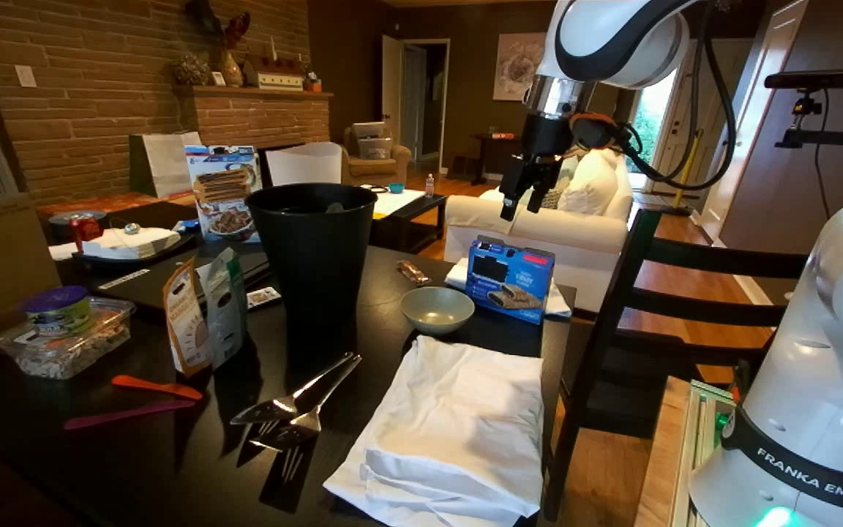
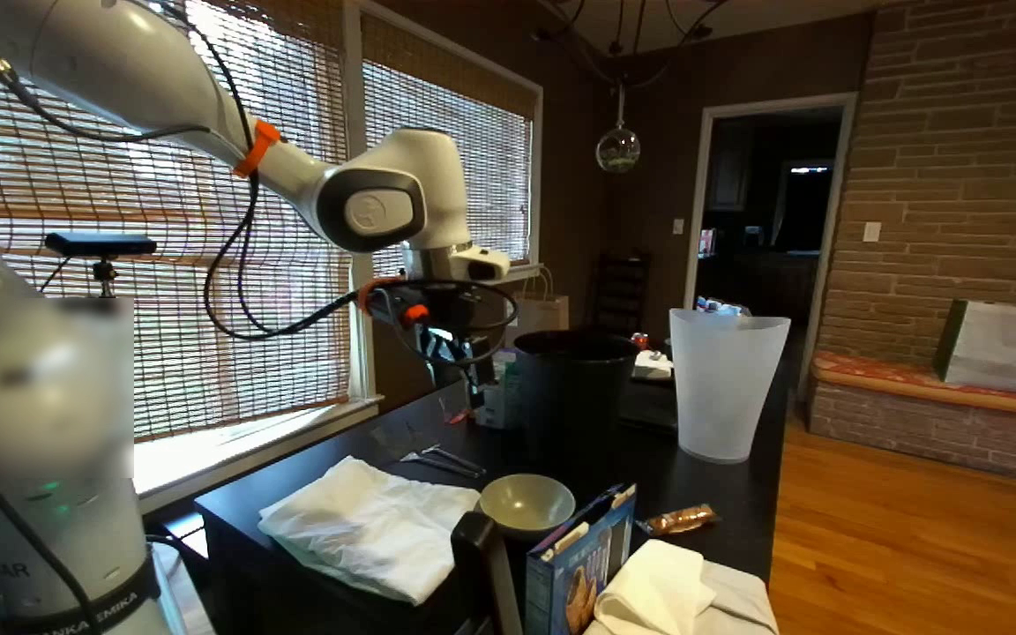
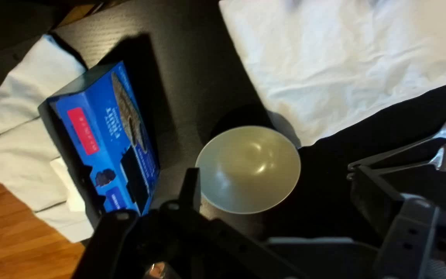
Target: Pour the snack out of the blue box and into the bowl.
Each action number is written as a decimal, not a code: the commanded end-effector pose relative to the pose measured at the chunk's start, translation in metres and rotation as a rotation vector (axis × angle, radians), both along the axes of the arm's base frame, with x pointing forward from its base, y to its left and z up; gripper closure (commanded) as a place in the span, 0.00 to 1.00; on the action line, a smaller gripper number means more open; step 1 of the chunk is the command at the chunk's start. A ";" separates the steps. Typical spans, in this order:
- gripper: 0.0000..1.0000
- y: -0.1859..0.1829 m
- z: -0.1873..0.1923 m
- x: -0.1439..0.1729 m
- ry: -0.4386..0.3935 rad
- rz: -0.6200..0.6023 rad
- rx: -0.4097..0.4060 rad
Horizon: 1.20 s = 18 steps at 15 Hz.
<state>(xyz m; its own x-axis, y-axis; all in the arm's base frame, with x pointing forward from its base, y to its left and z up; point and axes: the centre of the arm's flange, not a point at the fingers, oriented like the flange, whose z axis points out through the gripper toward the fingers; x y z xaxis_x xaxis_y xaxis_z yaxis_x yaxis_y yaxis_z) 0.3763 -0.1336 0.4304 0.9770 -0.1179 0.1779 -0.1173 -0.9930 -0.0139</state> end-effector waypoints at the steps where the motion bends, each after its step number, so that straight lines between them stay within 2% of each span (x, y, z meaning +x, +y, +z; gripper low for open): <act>1: 0.00 -0.019 -0.024 0.018 -0.065 0.051 -0.125; 3: 0.00 -0.034 -0.030 0.028 -0.101 0.137 -0.198; 5: 0.00 -0.050 -0.036 0.042 -0.113 0.184 -0.211; 9: 0.00 -0.084 -0.053 0.069 -0.051 0.172 -0.186; 18: 0.00 -0.138 -0.088 0.164 0.018 0.084 -0.226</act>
<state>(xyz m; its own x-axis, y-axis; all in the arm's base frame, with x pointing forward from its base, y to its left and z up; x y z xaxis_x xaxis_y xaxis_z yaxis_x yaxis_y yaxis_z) 0.4968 -0.2475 0.3527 0.9799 0.0444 0.1946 0.0025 -0.9776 0.2106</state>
